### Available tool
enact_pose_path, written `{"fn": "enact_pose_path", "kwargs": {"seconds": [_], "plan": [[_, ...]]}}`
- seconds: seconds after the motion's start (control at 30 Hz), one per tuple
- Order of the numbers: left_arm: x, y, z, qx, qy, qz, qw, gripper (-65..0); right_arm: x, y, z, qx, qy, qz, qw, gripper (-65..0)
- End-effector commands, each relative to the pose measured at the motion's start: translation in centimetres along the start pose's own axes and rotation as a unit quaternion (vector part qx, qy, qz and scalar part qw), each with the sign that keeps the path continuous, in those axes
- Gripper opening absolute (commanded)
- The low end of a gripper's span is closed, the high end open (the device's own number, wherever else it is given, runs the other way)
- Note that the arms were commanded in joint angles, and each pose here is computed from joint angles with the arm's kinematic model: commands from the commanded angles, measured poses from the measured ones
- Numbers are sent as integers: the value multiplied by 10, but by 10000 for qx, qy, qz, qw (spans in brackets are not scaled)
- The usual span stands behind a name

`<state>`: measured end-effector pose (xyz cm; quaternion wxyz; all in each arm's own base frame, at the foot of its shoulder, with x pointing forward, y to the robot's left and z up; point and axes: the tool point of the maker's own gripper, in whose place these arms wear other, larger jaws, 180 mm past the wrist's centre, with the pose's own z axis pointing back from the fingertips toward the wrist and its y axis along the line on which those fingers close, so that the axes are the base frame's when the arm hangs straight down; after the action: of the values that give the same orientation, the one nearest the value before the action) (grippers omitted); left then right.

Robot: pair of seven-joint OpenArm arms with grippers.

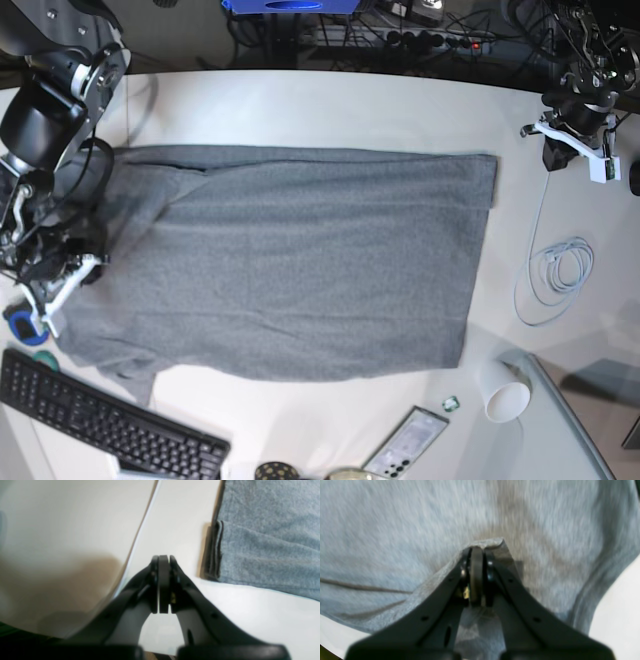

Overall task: Layout the t-shirt on the table in an organized manner, then fold the t-shirt properly
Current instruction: 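Press and smooth the folded shirt edge with the right gripper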

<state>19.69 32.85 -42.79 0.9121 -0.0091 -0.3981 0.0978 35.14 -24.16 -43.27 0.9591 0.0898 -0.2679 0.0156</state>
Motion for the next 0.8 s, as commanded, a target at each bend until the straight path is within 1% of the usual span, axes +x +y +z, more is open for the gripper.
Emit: {"fn": "enact_pose_path", "kwargs": {"seconds": [0.0, 0.03, 0.17, 0.27, 0.37, 0.47, 0.53, 0.57, 0.6, 0.63, 0.7, 0.77], "plan": [[13, 4, 3, 8, -197, -55, 9998, -650, 24, -7, 8, -64, -309, 51, 9995, -648], [13, 4, 3, 8, -197, -55, 9998, -650, 29, -11, 10, -104, -336, 63, 9994, -648], [12, 4, 3, 8, -182, -55, 9998, -650, 42, -12, 9, -39, -425, 8, 9991, -648], [9, 6, 3, 66, -104, -154, 9998, -650, 54, -7, 5, 60, -655, -32, 9978, -648], [4, 7, 2, 153, 15, -324, 9994, -650, 55, -5, 0, 143, -785, -95, 9968, -648], [3, 7, 2, 154, 41, -339, 9993, -650, 58, -3, -3, 198, -978, -165, 9949, -648], [2, 7, 3, 148, 57, -343, 9993, -650, 58, -3, -3, 196, -1017, -171, 9945, -644], [-3, 8, 5, 157, 103, -352, 9992, -650, 54, -2, -4, 200, -949, -154, 9952, -615], [-4, 8, 6, 161, 106, -364, 9992, -650, 46, -3, -6, 195, -815, -147, 9964, -573], [-5, 8, 7, 154, 117, -371, 9991, -650, 39, -3, -6, 180, -691, -135, 9974, -512], [-8, 1, 8, -34, 145, -452, 9989, -650, 26, -5, -6, 142, -457, -127, 9988, -363], [-17, -13, 10, -366, 214, -534, 9977, -650, 18, -14, 4, -48, -418, -72, 9991, -209]]}}
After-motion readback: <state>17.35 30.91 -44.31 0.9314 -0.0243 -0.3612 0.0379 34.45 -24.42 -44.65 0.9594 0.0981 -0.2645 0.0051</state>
